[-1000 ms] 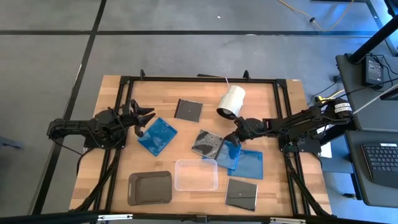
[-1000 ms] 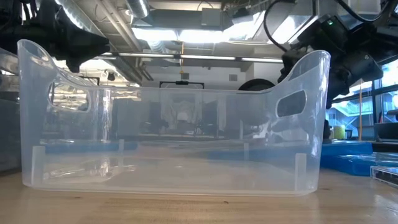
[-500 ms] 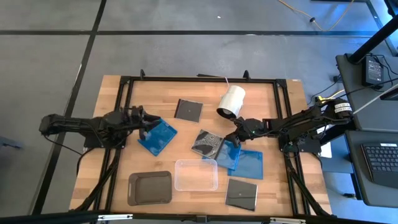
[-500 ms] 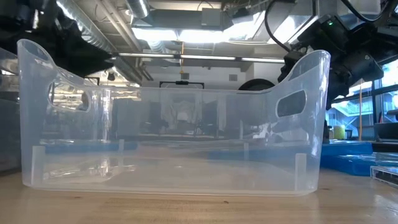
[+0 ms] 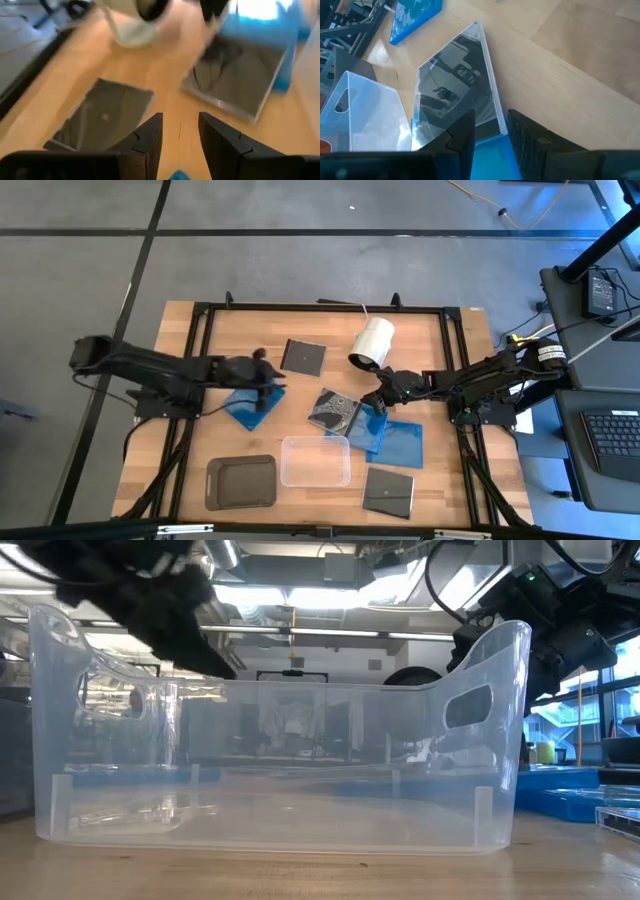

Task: Pick & place jewel cases by type
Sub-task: Put the middle black CD case into the transparent bin

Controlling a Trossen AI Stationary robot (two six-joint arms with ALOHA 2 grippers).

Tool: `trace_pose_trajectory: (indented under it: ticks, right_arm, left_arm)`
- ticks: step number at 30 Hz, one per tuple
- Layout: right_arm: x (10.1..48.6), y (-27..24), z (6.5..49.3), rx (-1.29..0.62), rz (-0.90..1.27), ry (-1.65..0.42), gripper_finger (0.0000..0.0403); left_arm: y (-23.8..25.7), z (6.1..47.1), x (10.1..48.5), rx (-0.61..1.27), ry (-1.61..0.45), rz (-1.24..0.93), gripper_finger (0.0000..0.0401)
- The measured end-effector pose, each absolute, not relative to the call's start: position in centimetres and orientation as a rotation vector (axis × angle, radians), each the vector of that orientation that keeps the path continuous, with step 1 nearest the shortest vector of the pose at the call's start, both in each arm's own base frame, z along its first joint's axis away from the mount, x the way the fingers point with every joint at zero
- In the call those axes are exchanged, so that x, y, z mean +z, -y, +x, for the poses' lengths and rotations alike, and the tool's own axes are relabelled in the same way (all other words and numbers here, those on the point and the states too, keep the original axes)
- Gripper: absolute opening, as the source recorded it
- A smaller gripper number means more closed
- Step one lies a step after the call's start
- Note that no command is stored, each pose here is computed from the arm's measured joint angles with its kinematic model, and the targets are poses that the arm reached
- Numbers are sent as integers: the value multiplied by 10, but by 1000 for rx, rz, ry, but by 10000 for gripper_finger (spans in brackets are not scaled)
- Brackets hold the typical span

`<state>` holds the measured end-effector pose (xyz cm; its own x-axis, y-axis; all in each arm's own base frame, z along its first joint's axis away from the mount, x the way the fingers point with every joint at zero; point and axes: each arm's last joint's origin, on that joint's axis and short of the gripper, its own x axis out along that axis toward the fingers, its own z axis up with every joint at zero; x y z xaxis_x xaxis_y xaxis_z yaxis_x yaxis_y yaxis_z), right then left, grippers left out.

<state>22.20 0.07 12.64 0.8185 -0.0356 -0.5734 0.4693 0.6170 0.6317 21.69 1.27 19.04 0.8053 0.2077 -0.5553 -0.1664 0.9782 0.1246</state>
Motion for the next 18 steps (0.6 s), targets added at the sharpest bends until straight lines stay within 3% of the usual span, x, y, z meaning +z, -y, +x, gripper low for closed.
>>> trace_pose_trajectory:
  ticks: [7,18]
  right_arm:
    - [126,-1,222,-326,928,-548,118]
    - [124,-1,221,-350,961,-566,118]
  left_arm:
    - [-11,267,171,25,-831,151,123]
    - [-4,301,141,-168,-934,194,123]
